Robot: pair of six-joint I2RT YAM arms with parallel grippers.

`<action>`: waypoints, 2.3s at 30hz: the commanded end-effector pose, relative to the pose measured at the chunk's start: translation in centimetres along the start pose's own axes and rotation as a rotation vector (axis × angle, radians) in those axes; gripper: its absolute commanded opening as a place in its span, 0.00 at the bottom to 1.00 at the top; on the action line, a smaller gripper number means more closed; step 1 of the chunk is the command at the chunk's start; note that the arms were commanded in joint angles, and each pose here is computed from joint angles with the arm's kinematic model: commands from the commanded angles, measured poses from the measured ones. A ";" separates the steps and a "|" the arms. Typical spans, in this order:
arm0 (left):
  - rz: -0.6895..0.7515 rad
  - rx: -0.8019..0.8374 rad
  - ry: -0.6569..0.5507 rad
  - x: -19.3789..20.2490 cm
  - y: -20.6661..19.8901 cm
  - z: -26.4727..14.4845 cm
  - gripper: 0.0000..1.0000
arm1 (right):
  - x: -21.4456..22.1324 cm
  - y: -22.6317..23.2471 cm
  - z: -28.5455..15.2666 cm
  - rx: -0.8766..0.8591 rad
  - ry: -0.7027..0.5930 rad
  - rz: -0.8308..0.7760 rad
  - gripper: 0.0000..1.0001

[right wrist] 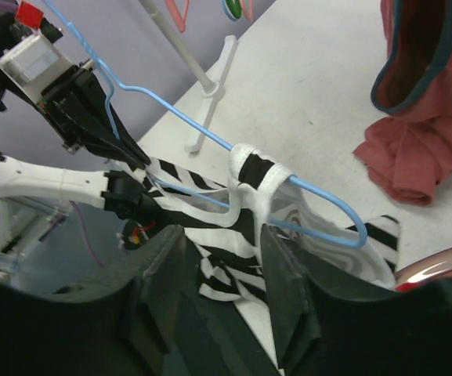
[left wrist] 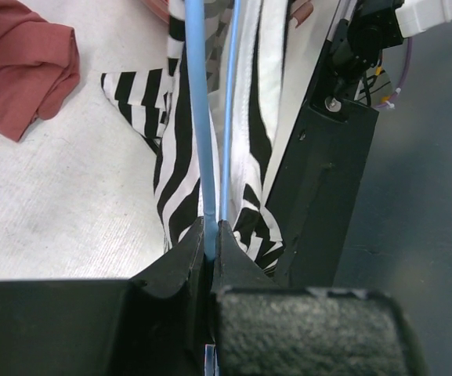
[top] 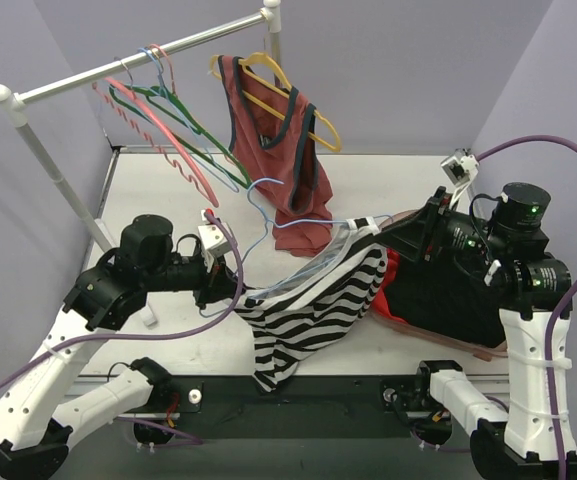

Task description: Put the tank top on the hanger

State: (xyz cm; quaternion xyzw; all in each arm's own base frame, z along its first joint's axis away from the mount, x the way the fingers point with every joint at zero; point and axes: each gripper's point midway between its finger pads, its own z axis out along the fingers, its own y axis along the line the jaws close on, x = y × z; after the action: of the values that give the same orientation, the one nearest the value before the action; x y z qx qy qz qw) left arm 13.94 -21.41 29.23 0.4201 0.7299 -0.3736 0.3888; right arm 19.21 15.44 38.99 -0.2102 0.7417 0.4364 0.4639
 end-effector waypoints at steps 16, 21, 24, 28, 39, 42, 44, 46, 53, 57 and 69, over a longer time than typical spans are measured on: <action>0.051 0.188 0.023 -0.6 -3.4 -0.9 0.00 | 3.5 1.2 -1.5 -0.120 0.278 -0.574 0.77; 0.044 0.211 0.066 -0.3 -4.0 -0.9 0.00 | 7.7 2.1 -1.9 -0.229 0.455 -0.616 0.75; 0.039 0.190 0.088 0.0 -3.8 -0.9 0.00 | 7.8 2.3 -1.8 -0.251 0.468 -0.639 0.74; -0.056 0.128 0.106 0.5 -2.9 -0.5 0.00 | 5.1 1.8 -0.9 -0.169 0.393 -0.646 0.74; -0.288 -0.114 -0.059 -2.4 -1.7 -3.0 0.00 | -3.3 -0.2 -1.1 0.148 0.027 -0.332 0.79; -0.311 -0.208 -0.132 -3.8 -1.6 -5.6 0.00 | -3.4 -1.2 -1.8 0.215 -0.022 -0.281 0.79; -0.325 -0.256 -0.146 -3.8 -1.6 -7.0 0.00 | -2.8 -2.0 -2.1 0.254 -0.041 -0.256 0.80; -0.345 -0.286 -0.148 -3.4 -1.7 -7.8 0.00 | -2.2 -2.5 -2.4 0.281 -0.059 -0.247 0.80; -0.349 -0.294 -0.208 -3.6 -3.2 -10.5 0.00 | -1.0 -4.0 -3.2 0.361 -0.113 -0.183 0.80; -0.325 -0.288 -0.238 -3.8 -4.5 -12.6 0.00 | -0.5 -4.5 -3.7 0.395 -0.134 -0.174 0.80; -0.323 -0.258 -0.360 -0.4 -7.7 -16.8 0.00 | 1.1 -5.7 -3.4 0.401 -0.169 -0.126 0.80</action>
State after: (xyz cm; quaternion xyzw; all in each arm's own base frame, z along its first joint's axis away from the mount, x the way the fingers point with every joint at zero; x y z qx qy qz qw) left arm 3.96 -11.08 36.69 0.1925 0.7842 -0.3835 0.4482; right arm 20.64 9.54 35.29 -0.1243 0.7750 0.2590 0.5629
